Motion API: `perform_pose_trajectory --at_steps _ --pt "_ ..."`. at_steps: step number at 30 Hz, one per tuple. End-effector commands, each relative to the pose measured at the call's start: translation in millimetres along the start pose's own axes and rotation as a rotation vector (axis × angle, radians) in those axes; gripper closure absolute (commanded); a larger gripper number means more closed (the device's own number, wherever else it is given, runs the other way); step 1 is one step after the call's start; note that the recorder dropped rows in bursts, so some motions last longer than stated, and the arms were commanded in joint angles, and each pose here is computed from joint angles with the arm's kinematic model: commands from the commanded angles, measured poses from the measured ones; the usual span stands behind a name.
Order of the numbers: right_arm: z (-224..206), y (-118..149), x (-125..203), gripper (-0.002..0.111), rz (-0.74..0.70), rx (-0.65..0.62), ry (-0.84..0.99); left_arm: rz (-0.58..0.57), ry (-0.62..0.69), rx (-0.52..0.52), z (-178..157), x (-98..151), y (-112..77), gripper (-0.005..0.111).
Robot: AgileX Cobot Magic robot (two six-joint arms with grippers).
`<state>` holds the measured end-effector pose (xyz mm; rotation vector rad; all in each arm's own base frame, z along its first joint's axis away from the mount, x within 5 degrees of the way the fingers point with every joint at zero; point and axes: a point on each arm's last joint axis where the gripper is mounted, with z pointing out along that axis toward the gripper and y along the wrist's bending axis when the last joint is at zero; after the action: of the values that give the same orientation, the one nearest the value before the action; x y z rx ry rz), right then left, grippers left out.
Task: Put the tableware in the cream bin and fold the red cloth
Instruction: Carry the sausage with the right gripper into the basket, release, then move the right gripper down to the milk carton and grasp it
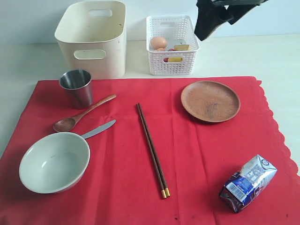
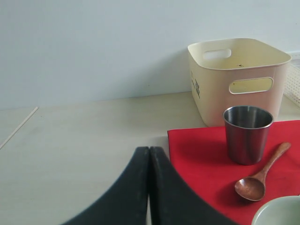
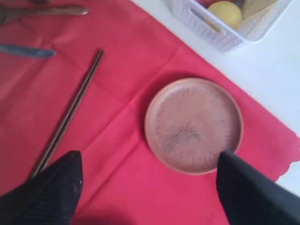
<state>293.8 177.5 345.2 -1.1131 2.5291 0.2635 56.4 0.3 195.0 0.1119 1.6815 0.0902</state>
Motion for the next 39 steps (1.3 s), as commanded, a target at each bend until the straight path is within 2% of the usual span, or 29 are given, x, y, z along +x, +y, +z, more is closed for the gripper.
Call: perform_pose_trajectory --at_steps 1,6,12,16,24,28,31,39 --pt "-11 15 39 0.033 -0.114 -0.034 0.034 -0.006 -0.009 0.005 -1 -1 -0.3 0.106" --pt "-5 32 81 0.033 -0.299 -0.077 0.101 -0.006 -0.009 0.005 -1 -1 -0.3 0.106" --pt "28 62 118 0.033 -0.538 -0.180 0.228 -0.006 -0.009 0.005 -1 -1 -0.3 0.106" --pt "49 71 134 0.033 -0.673 -0.139 0.309 -0.006 -0.009 0.005 -1 -1 -0.3 0.106" --pt "78 86 156 0.033 -0.813 -0.124 0.483 -0.006 -0.009 0.005 -1 -1 -0.3 0.106" --pt "98 86 162 0.033 -0.875 -0.077 0.550 -0.006 -0.009 0.005 -1 -1 -0.3 0.106" --pt "111 82 161 0.033 -0.893 -0.038 0.594 -0.006 -0.009 0.005 -1 -1 -0.3 0.106" --pt "150 82 165 0.033 -0.905 -0.081 0.674 -0.006 -0.009 0.005 -1 -1 -0.3 0.106"
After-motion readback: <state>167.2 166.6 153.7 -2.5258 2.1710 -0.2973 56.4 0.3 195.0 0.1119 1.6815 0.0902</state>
